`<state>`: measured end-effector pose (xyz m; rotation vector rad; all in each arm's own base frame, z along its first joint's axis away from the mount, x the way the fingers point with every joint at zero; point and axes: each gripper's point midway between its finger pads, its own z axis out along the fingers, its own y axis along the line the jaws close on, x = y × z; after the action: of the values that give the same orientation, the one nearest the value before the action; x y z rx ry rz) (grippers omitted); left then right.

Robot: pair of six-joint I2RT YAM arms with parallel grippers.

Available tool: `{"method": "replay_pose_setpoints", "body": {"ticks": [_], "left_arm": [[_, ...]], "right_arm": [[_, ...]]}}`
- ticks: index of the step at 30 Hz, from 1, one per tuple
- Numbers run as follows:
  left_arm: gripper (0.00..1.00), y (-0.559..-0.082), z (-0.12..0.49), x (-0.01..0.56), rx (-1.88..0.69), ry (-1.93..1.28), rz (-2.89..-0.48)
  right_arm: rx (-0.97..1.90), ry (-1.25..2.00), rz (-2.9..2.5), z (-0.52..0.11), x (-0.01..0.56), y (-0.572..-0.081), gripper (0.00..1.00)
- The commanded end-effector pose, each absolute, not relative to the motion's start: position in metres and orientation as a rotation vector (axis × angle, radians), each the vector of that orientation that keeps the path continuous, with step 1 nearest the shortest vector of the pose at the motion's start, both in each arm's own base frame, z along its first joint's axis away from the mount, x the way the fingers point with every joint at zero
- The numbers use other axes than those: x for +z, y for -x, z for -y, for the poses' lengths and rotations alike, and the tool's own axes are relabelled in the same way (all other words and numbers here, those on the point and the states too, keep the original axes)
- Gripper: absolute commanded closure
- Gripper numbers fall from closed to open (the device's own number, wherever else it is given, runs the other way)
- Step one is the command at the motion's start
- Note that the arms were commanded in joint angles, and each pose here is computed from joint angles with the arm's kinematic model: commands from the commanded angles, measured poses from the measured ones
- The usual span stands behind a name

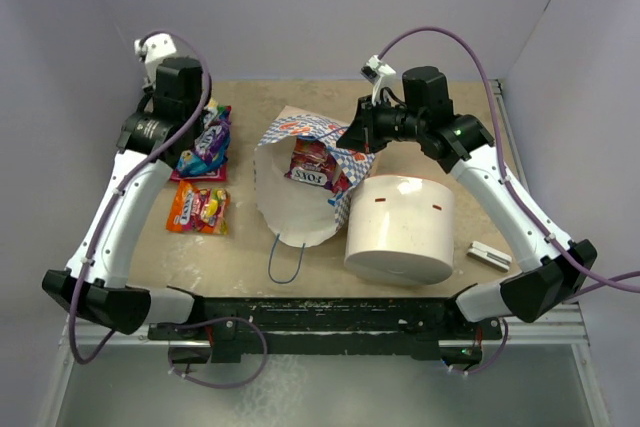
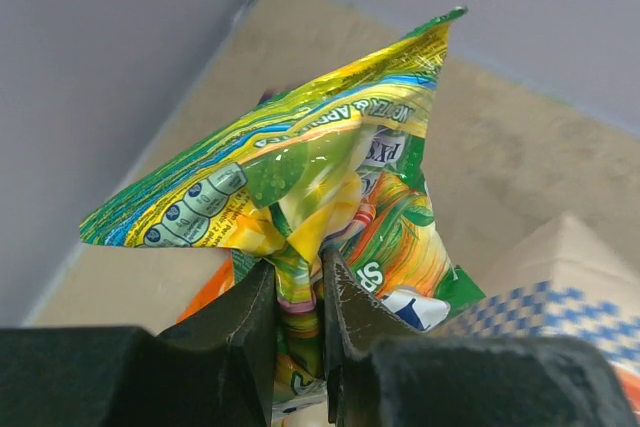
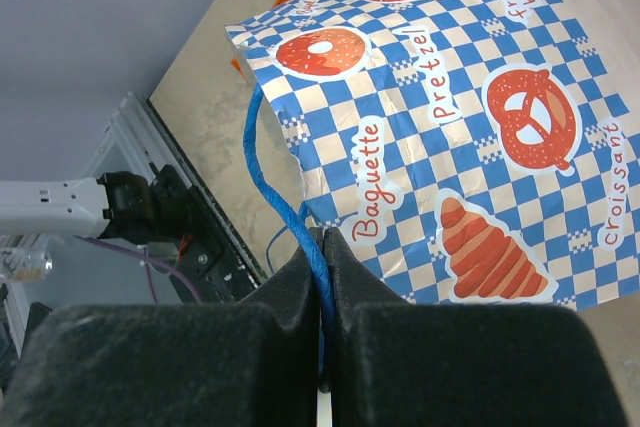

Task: Take the snacks out of the paper bag
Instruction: Place the snack at the center of the board.

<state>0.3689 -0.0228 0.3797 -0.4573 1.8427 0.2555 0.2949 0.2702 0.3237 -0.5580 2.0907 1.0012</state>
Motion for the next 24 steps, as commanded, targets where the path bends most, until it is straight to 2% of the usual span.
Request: {"method": "replay_pose_setpoints", "body": {"ticks": [1,6,9,16,22,24], "left_arm": [[1.0,-0.333,-0.011,0.301,0.108,0.791,-1.98],[1.0,-0.286,-0.032,0.219,0.13,1.033,-2.114],[1.0,-0.275,-0.034,0.189,0.12,1.117,-2.174],[1.0,-0.293,-0.018,0.136,0.059,1.189,-2.312],[1.0,-0.311,-0.013,0.1,-0.026,1.252,-2.314],[0.95,-0.313,-0.016,0.092,-0.033,1.272,-2.297]], "right_arm": [[1.015,0.56,-2.034,-0.271,0.341,-0.293,1.0],[1.011,0.555,-2.043,-0.272,0.338,-0.296,1.0],[1.01,0.561,-2.053,-0.273,0.335,-0.297,1.0],[1.016,0.565,-2.074,-0.276,0.328,-0.299,1.0],[0.993,0.563,-2.08,-0.272,0.326,-0.298,1.0],[0.991,0.56,-2.081,-0.271,0.326,-0.297,1.0]]}}
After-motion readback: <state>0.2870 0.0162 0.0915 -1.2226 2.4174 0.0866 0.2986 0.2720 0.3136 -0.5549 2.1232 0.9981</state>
